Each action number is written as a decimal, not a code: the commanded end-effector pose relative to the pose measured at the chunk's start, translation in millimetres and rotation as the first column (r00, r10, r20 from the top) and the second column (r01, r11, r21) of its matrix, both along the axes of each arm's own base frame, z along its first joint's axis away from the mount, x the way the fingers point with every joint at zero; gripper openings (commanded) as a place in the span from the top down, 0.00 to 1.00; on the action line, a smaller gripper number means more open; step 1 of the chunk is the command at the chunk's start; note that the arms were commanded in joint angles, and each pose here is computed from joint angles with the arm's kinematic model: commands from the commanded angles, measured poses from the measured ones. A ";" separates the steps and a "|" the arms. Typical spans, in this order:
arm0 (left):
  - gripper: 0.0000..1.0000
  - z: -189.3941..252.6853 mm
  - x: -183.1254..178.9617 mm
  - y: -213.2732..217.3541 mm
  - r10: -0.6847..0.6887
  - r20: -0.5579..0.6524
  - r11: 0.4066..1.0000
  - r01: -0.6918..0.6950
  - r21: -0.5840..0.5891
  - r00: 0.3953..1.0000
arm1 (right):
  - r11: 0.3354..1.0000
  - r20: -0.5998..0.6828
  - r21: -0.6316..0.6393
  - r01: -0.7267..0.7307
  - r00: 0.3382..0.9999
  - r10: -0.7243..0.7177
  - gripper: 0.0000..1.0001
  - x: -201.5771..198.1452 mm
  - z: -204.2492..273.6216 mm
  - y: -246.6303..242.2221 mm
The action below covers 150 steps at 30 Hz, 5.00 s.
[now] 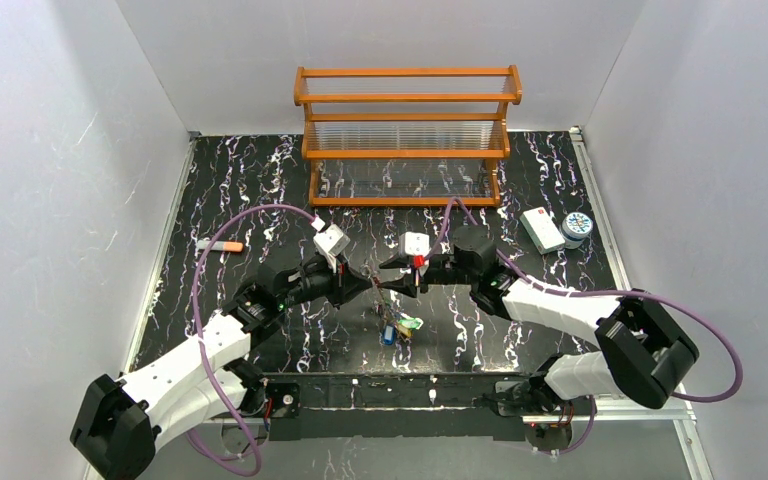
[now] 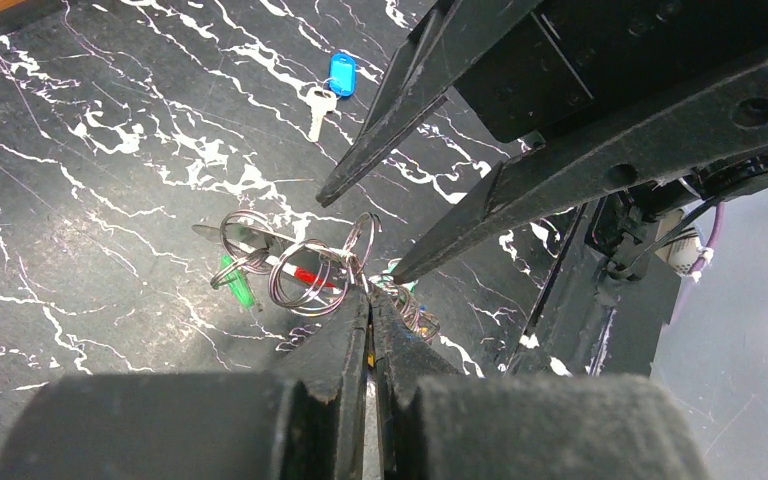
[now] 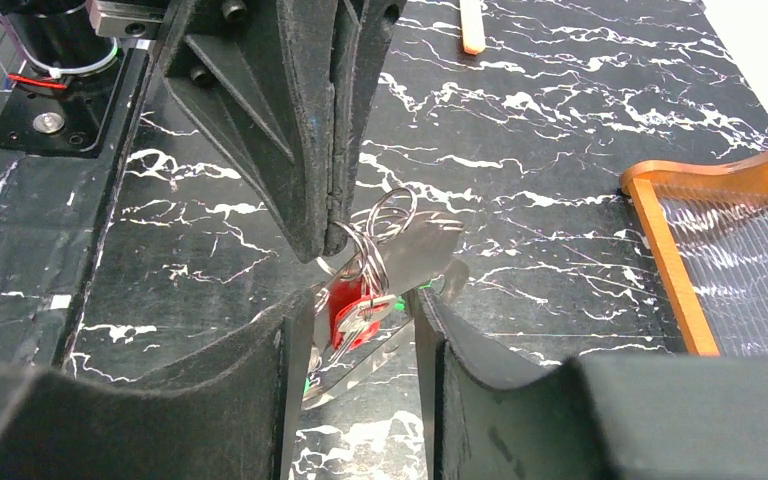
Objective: Put the keys on the keyring
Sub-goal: Adjust the keyring.
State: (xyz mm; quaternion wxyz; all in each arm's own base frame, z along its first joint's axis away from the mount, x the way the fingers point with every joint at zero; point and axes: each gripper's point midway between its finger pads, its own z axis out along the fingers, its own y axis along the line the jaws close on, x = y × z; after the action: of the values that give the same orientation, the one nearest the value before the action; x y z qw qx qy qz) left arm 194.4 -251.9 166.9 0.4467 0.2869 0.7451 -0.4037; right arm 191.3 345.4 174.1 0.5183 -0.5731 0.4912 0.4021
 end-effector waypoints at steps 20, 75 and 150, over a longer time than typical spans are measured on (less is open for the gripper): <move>1.00 21.2 -2.9 -5.3 -0.052 0.105 0.998 0.056 -0.036 0.993 | 0.997 0.104 0.069 -0.024 0.994 0.017 0.99 14.2 43.5 17.1; 0.75 17.3 -14.5 -12.6 -0.263 0.494 0.965 0.230 0.128 0.829 | 0.998 -0.006 0.057 0.020 1.000 -0.020 0.99 21.3 61.3 22.4; 1.00 -30.0 23.7 15.7 0.096 0.282 0.984 -0.134 0.121 0.955 | 0.951 -0.562 -0.063 0.302 0.777 -0.284 0.14 44.3 1.4 -46.1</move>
State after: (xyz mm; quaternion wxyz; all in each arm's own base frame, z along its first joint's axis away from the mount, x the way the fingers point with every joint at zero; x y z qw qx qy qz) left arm 213.1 -243.8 147.3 0.5563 0.3670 0.6867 -0.2903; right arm 227.2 305.3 183.0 0.4353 -0.3948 0.6483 0.4841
